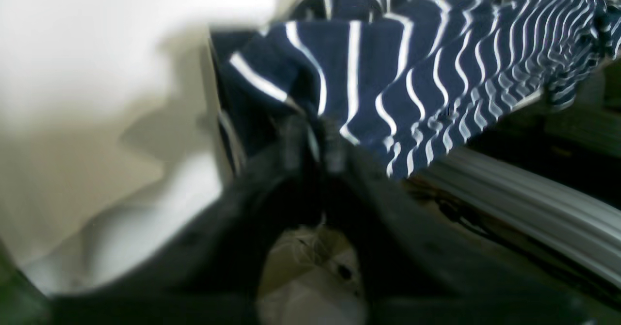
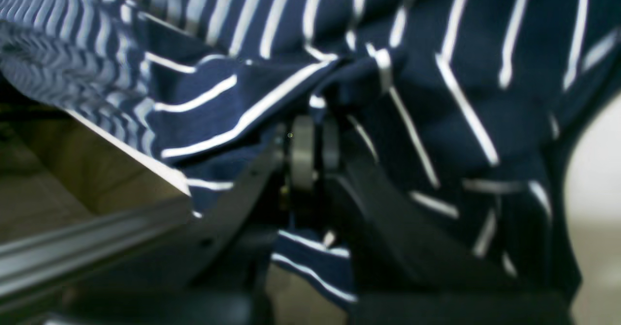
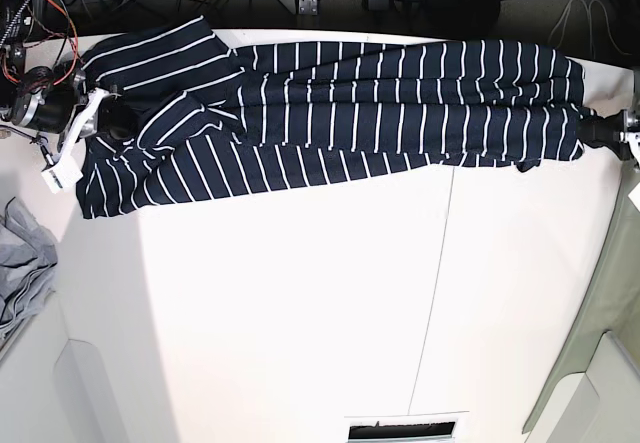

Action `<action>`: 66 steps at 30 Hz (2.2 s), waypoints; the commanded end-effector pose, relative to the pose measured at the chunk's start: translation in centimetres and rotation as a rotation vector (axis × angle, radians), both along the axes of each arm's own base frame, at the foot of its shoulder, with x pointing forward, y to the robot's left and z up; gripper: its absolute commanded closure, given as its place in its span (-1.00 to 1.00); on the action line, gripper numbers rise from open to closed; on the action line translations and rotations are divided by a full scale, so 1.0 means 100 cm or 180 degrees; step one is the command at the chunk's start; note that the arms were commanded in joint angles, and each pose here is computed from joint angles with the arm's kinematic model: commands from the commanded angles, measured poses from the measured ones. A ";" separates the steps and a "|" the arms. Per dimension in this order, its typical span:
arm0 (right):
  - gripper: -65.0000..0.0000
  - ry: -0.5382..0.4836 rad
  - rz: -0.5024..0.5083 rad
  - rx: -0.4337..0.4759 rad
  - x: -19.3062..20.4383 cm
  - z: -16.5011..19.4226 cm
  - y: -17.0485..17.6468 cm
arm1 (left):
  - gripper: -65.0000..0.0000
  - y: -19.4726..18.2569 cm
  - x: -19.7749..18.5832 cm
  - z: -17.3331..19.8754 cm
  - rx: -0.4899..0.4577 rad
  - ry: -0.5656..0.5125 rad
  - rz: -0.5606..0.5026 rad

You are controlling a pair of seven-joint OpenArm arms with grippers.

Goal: Layout the t-shirt on the table in an organized manner, then fold the t-shirt properly
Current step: 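Lower the folded strip and press it flat with both grippers, then lift the strip end with the left gripper and carry it toward the right gripper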

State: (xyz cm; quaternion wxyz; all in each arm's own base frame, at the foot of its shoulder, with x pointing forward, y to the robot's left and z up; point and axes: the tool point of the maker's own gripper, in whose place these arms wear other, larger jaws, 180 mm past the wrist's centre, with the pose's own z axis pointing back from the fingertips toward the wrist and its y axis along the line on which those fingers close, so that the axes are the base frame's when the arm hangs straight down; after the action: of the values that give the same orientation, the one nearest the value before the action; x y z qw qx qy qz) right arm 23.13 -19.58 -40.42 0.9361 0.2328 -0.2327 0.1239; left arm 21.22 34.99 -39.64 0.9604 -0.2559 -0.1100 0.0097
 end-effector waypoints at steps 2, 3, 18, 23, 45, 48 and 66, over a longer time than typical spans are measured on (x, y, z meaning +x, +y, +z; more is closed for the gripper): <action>0.08 -0.0155 -0.0038 -0.0038 0.011 0.010 -0.006 | 0.39 0.010 0.005 0.012 0.0043 -0.0084 0.0019; -0.10 -0.0195 -0.0067 -0.0043 0.014 0.011 -0.007 | 0.32 0.009 0.003 0.010 0.0036 -0.0073 0.0019; 1.00 -0.0817 -0.0070 0.0115 0.055 0.055 0.010 | 0.26 0.012 0.015 0.010 0.0097 -0.0279 0.0123; 1.00 -0.0708 -0.0046 0.0247 0.050 0.043 0.027 | 0.06 0.018 0.008 0.004 0.0243 -0.0187 0.0048; 1.00 -0.0060 0.0329 0.0192 0.014 -0.028 0.067 | -0.06 -0.017 -0.019 -0.056 0.0307 -0.0153 0.0005; 1.00 -0.0060 0.0329 0.0193 0.014 -0.028 0.067 | -0.06 -0.031 -0.020 -0.063 0.0209 -0.0148 0.0014; 1.00 -0.0089 0.0308 0.0197 0.018 -0.027 0.066 | 1.00 -0.039 0.006 -0.055 0.0105 -0.0410 0.0128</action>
State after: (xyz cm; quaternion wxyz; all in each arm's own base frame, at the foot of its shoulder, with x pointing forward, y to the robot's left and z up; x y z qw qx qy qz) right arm 23.57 -12.62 -44.16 0.9235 0.2716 -0.2143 0.1657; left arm 21.27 29.49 -45.94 0.9512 -0.2565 -0.1707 0.0137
